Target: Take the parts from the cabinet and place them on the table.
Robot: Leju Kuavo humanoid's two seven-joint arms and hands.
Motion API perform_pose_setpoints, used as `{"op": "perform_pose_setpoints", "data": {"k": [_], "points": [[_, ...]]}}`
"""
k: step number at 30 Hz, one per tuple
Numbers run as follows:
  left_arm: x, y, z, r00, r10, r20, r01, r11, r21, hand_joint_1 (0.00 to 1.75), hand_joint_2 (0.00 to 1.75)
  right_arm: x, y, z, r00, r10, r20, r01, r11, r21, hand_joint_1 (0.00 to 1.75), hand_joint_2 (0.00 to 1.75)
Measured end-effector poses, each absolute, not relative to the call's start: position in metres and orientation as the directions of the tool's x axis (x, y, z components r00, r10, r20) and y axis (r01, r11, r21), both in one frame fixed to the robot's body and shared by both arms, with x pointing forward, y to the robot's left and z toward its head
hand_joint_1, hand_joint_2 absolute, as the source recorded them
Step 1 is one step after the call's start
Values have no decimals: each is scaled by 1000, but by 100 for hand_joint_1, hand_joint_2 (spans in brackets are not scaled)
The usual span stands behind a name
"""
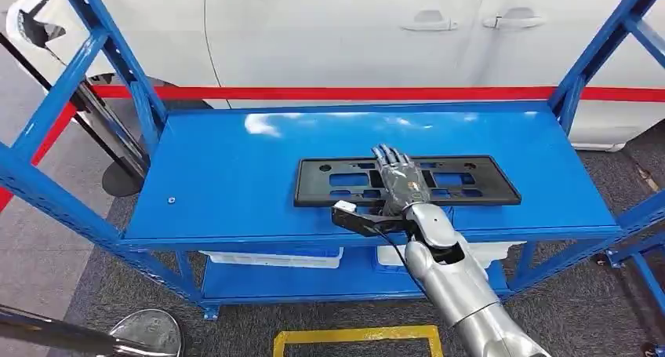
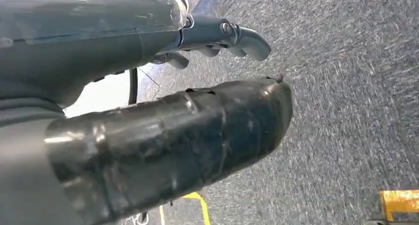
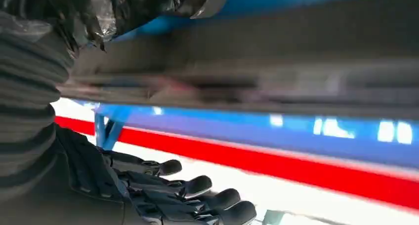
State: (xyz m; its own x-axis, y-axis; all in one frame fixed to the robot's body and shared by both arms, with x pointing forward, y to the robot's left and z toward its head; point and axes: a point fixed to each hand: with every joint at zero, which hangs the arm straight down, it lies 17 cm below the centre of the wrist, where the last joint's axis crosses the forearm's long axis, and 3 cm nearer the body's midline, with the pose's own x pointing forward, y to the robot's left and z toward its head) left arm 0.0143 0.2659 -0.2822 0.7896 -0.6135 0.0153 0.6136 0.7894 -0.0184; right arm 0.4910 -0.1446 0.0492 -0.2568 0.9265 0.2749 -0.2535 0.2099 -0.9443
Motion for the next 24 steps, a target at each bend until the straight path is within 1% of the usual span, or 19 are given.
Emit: {"op": "perform_pose_setpoints", "data": {"k": [1, 6, 19, 20, 24], "points": [[13, 266, -282, 790, -613, 13, 613, 790, -19, 0, 0, 490, -147, 43, -250, 929, 272, -267, 204, -942, 175, 175], [15, 265, -282, 804, -594, 25, 595, 804, -18, 0, 0, 490, -161, 22, -195, 952, 237, -322, 166, -932, 175, 175], [16, 263, -282, 815, -578, 38, 579, 815, -21, 0, 0, 494, -180, 13, -160, 969, 187, -341, 123, -932, 175, 175], [16, 262, -282, 817, -575, 42, 576, 817, -26, 0, 175, 494, -181, 12, -159, 970, 185, -343, 122, -932, 175, 175], [18, 258, -282, 820, -570, 58, 572, 820, -31, 0, 175, 491, -182, 11, -161, 970, 184, -345, 120, -931, 175, 175]]}}
